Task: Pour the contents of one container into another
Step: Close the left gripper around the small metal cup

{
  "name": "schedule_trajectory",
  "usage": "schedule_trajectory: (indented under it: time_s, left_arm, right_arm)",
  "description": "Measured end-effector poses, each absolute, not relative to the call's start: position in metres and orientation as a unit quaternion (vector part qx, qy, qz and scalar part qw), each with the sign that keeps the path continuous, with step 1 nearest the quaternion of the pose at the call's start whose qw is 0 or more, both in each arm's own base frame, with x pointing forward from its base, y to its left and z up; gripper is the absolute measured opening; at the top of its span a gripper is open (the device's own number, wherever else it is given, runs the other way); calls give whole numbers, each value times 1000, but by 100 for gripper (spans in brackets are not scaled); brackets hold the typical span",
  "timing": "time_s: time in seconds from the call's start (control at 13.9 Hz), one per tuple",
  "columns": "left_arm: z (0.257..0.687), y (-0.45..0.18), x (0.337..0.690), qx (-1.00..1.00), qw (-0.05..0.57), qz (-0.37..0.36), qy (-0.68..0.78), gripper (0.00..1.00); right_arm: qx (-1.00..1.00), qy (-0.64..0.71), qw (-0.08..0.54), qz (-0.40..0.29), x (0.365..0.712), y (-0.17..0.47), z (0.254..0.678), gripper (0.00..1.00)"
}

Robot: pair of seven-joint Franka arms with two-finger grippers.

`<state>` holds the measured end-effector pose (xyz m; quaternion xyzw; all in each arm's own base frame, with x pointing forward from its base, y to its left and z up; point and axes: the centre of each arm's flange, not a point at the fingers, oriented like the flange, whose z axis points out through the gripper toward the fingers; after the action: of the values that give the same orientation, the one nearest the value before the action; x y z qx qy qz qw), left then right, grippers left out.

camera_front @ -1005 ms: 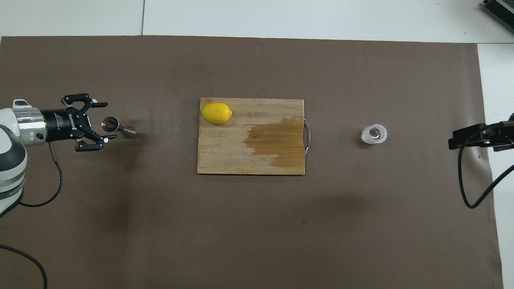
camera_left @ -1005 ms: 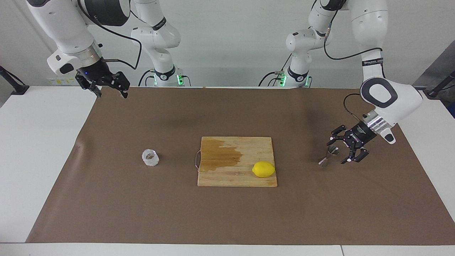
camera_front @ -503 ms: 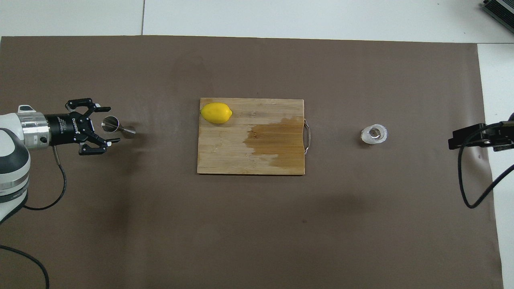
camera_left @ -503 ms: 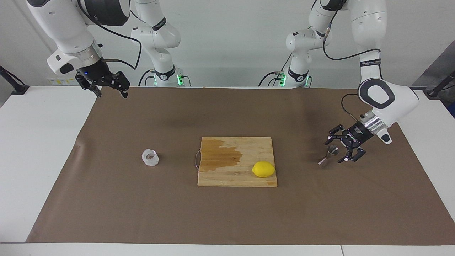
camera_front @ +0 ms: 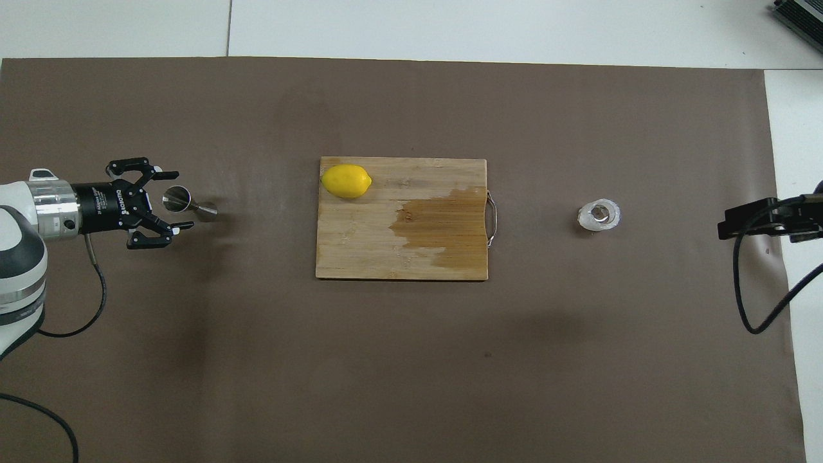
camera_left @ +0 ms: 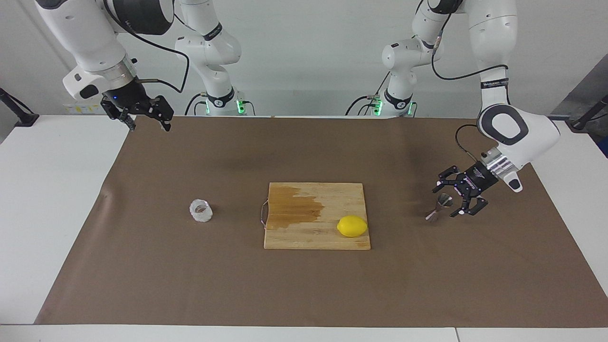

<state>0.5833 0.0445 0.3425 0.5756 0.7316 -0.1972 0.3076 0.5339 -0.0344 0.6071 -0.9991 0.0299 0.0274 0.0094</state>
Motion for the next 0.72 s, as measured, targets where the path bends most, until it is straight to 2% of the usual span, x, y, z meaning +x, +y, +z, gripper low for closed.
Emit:
schedule_trajectory:
  time_s: [0.43, 0.5, 0.72]
  left_arm:
    - [343, 54, 582, 570, 309, -196, 736, 96]
    - [343, 54, 582, 570, 309, -196, 736, 91]
    - [343, 50, 582, 573, 309, -199, 733, 89]
  right_arm:
    - [-999, 30, 9, 27, 534, -34, 607, 100]
    - [-999, 30, 9, 27, 534, -34, 607, 100]
    - [-999, 30, 9, 27, 534, -34, 607, 100]
